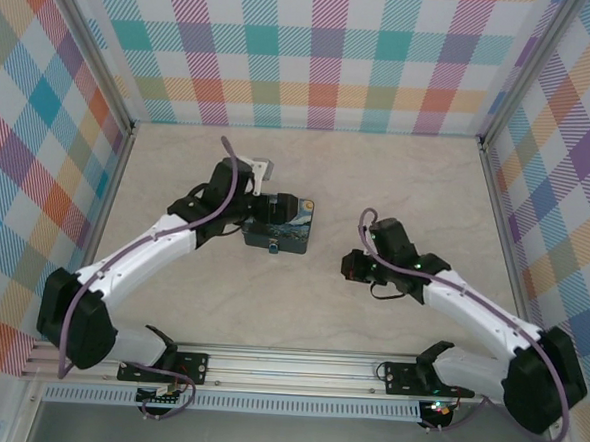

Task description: Unlock the padlock with the key

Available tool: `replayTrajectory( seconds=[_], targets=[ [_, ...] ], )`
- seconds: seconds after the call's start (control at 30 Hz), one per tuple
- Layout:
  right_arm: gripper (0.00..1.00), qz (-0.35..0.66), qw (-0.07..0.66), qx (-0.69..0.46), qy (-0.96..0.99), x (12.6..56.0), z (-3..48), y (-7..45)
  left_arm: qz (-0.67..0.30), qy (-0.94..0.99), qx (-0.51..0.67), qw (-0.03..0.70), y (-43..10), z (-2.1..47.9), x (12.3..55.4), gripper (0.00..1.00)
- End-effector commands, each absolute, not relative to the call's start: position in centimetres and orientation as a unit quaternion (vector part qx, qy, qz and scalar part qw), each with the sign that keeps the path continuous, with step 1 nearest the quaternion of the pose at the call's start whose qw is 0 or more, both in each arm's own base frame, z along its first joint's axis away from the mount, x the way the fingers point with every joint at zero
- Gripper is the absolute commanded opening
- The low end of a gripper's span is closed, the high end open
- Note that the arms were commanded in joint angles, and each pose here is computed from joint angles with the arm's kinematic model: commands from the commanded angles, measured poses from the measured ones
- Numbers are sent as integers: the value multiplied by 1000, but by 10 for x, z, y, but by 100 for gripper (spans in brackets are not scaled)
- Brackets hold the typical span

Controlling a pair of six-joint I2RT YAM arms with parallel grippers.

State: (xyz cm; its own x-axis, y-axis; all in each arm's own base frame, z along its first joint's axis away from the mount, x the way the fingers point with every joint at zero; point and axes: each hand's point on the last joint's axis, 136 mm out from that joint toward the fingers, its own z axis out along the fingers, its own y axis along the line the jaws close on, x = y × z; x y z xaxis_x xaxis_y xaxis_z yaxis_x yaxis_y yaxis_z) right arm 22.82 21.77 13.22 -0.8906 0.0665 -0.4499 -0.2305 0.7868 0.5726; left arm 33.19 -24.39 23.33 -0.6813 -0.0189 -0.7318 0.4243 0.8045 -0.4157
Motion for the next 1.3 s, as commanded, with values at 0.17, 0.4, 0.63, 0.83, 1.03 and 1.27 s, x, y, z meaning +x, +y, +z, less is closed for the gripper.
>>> replayTrajectory(
  seconds=[0.17,0.4,0.63,0.83,1.03,1.27],
  targets=[
    [0,470,367,-251,762,219,235,270,-469,731,244,432,-278,315,273,95],
    [0,508,385,-314,704,207,258,283,-540,689,296,383,-295,325,246,73],
    [0,520,391,-322,688,211,273,290,-579,676,317,328,-307,319,237,56],
    [0,527,404,-319,676,217,285,294,-591,678,329,287,-314,307,231,48],
    [0,531,404,-322,672,219,290,297,-589,683,330,280,-316,301,232,35],
    [0,535,392,-321,676,219,286,299,-581,686,327,292,-315,303,235,5]
  ],
)
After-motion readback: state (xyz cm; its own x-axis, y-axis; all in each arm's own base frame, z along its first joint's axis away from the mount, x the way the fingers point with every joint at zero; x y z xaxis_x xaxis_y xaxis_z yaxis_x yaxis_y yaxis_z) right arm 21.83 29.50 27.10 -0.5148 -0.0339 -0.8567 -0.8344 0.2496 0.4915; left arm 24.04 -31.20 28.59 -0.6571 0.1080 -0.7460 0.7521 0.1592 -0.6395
